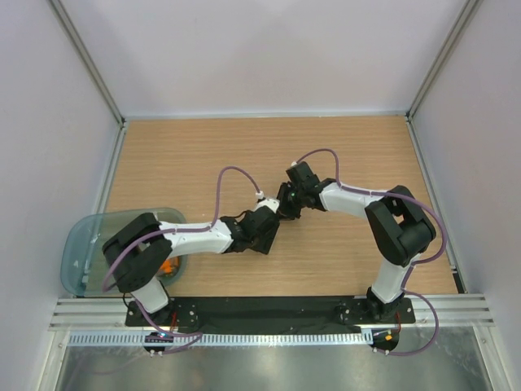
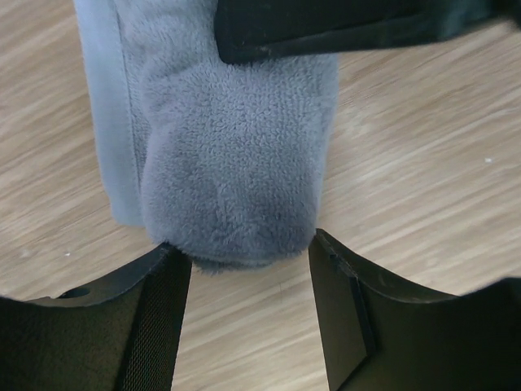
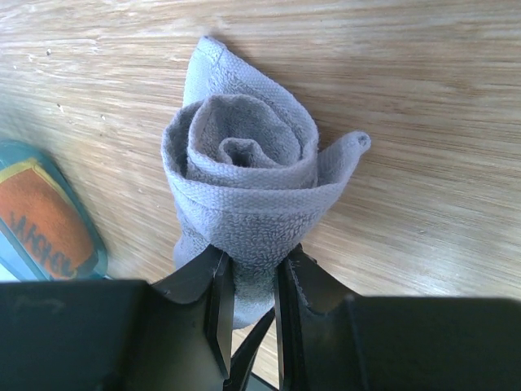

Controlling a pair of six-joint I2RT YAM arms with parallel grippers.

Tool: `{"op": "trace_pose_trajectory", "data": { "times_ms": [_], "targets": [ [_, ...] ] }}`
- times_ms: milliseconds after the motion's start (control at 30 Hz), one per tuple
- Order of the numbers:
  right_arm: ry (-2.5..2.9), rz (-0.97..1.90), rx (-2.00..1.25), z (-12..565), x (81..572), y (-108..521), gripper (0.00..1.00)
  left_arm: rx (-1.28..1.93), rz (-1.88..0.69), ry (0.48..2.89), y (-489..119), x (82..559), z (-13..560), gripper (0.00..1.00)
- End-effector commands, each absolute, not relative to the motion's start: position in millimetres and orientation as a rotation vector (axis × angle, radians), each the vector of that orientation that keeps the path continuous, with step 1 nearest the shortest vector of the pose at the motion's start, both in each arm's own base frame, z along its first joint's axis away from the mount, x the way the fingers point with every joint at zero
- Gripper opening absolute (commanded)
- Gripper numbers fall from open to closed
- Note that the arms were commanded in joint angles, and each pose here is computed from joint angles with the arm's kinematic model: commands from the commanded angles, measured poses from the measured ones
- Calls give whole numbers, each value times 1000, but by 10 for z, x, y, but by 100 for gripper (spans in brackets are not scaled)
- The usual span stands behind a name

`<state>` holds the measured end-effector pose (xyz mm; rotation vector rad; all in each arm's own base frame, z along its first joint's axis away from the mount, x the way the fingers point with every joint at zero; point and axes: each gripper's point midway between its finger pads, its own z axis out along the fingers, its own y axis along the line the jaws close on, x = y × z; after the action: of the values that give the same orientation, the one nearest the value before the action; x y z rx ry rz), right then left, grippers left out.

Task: Roll the towels
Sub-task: Roll the towel

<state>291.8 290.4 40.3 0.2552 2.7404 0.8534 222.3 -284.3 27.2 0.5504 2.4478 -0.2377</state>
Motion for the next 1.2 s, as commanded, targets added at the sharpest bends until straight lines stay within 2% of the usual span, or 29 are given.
{"op": "trace_pose_trajectory", "data": {
  "times_ms": [0, 333, 567, 1167],
  "targets": [
    [2790, 861, 209, 444, 2777, 2903, 7, 553, -261, 2392, -3018, 2362, 283, 59],
    [2815, 941, 192, 487, 2660, 2957, 7, 556, -227, 2394, -3014, 2400, 271, 57],
    [2834, 888, 195, 421, 2689, 2927, 7, 553, 28, 2286, -2710, 2359, 676, 60],
    [2825, 899, 186, 504, 2715, 2957, 7, 737, 142, 2116, -3127, 2296, 965, 70]
  ]
}}
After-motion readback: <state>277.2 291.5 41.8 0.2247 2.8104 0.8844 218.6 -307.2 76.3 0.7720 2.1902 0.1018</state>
